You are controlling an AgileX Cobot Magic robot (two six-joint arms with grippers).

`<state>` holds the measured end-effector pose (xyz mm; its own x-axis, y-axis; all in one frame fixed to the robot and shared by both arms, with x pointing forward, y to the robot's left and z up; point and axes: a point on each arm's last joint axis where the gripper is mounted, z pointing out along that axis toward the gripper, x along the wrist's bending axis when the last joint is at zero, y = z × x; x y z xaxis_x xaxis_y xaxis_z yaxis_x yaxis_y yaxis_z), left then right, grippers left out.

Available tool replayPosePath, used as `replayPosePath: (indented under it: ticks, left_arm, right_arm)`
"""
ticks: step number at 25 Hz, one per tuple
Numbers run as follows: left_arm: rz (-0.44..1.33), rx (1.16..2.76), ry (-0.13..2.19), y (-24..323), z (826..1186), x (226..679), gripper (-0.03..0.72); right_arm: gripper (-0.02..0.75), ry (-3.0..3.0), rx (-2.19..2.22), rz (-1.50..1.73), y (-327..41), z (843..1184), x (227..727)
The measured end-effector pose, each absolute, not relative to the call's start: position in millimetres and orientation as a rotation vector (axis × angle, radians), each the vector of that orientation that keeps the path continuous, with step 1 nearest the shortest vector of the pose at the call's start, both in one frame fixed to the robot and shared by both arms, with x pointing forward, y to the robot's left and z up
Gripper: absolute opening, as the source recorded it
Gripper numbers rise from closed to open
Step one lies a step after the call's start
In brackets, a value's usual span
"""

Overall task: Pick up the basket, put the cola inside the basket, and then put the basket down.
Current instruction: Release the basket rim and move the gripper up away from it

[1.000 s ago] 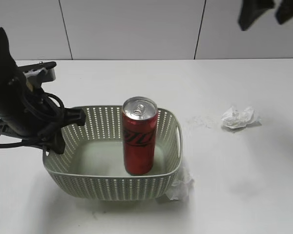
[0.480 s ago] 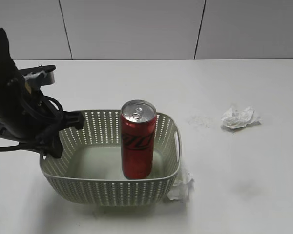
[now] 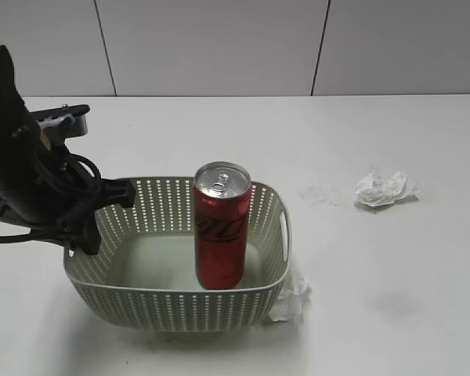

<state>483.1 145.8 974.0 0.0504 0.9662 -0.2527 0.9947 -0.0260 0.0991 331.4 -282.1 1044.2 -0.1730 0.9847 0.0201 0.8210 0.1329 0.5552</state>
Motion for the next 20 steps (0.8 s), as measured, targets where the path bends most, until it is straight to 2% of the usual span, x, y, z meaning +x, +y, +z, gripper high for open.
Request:
replayPosePath:
  ticks: [5, 13, 20]
  left_arm:
    - [-0.167, 2.081, 2.001, 145.8, 974.0, 483.1, 0.000]
    - [-0.176, 2.079, 2.003, 145.1, 975.5, 483.3, 0.000]
    - [-0.135, 2.061, 1.926, 135.7, 1010.8, 501.8, 0.000]
  right_arm:
    - [0.594, 1.980, 1.668, 0.759, -287.2, 1030.5, 296.3]
    - [0.593, 1.765, 1.481, 0.995, -292.5, 1036.2, 259.8]
    - [0.593, 1.685, 1.410, 1.067, -294.7, 1037.8, 245.7]
